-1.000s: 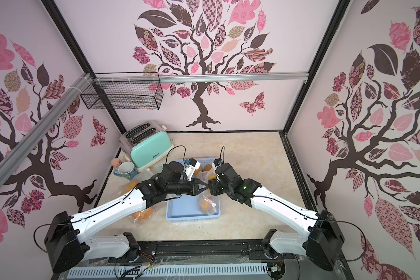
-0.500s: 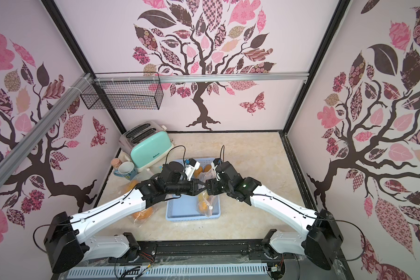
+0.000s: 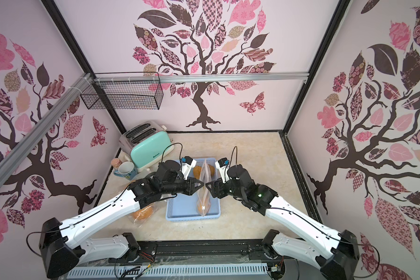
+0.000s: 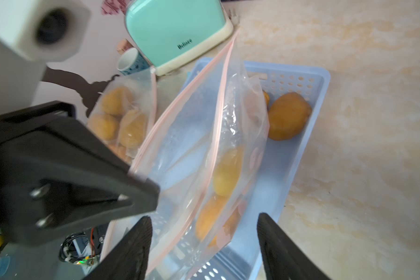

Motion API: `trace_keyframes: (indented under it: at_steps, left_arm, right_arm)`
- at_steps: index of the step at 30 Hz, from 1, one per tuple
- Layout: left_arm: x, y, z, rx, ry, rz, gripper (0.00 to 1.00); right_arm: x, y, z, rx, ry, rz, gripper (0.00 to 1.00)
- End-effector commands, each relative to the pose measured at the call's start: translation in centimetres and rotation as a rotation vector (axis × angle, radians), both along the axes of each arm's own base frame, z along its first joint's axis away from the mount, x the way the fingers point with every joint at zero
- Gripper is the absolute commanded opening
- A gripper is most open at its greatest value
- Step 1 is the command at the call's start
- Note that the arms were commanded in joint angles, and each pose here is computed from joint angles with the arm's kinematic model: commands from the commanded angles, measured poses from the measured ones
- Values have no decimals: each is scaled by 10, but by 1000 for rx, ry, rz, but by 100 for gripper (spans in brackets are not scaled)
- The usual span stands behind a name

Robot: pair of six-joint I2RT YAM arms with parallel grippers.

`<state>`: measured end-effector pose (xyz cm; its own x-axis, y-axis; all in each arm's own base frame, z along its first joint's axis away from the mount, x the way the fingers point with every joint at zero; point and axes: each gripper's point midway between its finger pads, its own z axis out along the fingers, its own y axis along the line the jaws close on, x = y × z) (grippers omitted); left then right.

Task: Put the potatoes into a zipper bag and zip it
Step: Place the potato into the zipper food storage bag, then pick up the potato from the basket.

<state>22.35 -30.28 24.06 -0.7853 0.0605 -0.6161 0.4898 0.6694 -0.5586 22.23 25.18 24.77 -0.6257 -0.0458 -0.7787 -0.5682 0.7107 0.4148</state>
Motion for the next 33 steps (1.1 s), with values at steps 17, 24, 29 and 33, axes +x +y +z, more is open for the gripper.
trace_keyframes:
  at_steps: [17, 24, 29, 33]
  left_arm:
    - [-15, 211, 163, 224, -539, 542, 0]
    - [-30, 255, 128, 386, -551, 632, 0]
    - [-26, 260, 91, 457, -516, 657, 0]
    - [-21, 251, 68, 469, -491, 630, 0]
  right_arm:
    - [26, 13, -26, -75, -2, -39, 70]
    - [50, 35, -61, -171, 86, -46, 69]
    - [76, 51, -86, -249, 124, -78, 70]
    - [101, 60, -100, -316, 130, -130, 71]
